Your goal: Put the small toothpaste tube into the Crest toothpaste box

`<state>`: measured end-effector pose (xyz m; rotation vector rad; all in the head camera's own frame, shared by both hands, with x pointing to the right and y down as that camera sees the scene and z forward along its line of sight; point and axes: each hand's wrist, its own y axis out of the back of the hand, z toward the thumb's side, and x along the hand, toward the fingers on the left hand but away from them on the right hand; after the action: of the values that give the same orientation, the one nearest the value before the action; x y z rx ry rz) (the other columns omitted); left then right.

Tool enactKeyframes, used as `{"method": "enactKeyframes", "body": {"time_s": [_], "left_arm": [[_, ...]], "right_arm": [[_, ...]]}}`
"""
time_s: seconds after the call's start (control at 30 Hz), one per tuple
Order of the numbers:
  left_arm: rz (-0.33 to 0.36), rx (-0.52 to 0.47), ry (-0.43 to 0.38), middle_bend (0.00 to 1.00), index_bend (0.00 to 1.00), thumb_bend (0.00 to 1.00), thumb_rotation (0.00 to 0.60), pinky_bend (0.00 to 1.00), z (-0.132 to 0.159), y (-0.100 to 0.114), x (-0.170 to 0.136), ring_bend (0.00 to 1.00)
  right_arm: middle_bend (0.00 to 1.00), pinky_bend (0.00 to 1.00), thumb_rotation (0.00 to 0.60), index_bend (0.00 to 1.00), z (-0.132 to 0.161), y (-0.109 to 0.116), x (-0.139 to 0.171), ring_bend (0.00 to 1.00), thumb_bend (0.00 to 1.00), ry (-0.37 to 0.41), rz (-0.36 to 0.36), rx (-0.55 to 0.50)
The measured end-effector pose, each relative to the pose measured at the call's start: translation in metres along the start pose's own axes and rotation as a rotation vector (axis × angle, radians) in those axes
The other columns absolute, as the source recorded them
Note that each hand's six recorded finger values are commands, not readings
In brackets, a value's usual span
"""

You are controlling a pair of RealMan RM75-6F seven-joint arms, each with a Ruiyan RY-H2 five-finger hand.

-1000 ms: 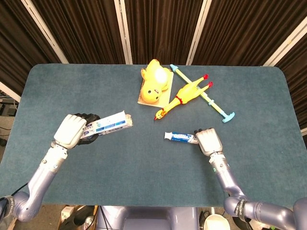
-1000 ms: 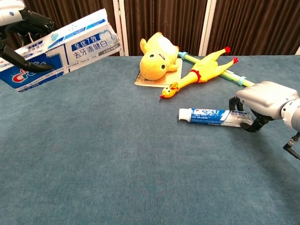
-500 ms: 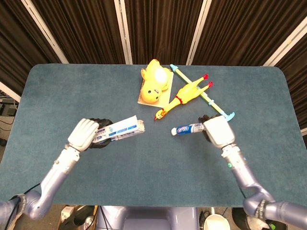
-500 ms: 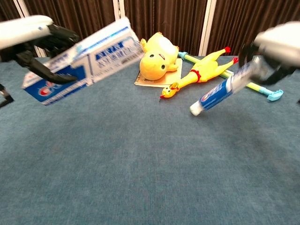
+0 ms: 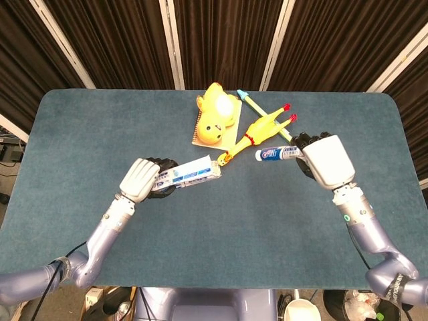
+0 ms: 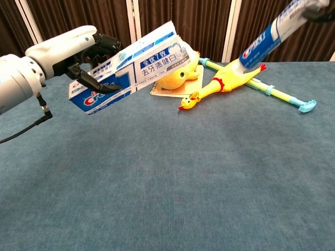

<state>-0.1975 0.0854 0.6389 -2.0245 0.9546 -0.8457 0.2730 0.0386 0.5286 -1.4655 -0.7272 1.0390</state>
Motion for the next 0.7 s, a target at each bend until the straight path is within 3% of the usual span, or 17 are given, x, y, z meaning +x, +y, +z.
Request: {"method": "enactKeyframes", "body": {"time_s": [0.23, 0.5, 0.7], "left_arm": [[0.066, 0.025, -0.057, 0.55, 0.41, 0.42, 0.6, 0.56, 0.001, 0.001, 0.01, 0.52], [0.157, 0.048, -0.145, 0.54, 0.39, 0.42, 0.6, 0.56, 0.0, -0.008, 0.016, 0.52], [0.189, 0.033, -0.185, 0.53, 0.37, 0.42, 0.6, 0.55, 0.001, -0.015, 0.021, 0.51]], "right_arm": [[0.76, 0.62, 0.6, 0.9, -0.002, 0.024, -0.008, 0.69, 0.81, 0.007, -0.025, -0.019], [0.76, 0.62, 0.6, 0.9, -0.006, 0.076, -0.027, 0.69, 0.81, 0.015, -0.082, -0.029], [0.76, 0.62, 0.6, 0.9, -0.012, 0.101, -0.033, 0.69, 0.81, 0.01, -0.08, -0.063]]}}
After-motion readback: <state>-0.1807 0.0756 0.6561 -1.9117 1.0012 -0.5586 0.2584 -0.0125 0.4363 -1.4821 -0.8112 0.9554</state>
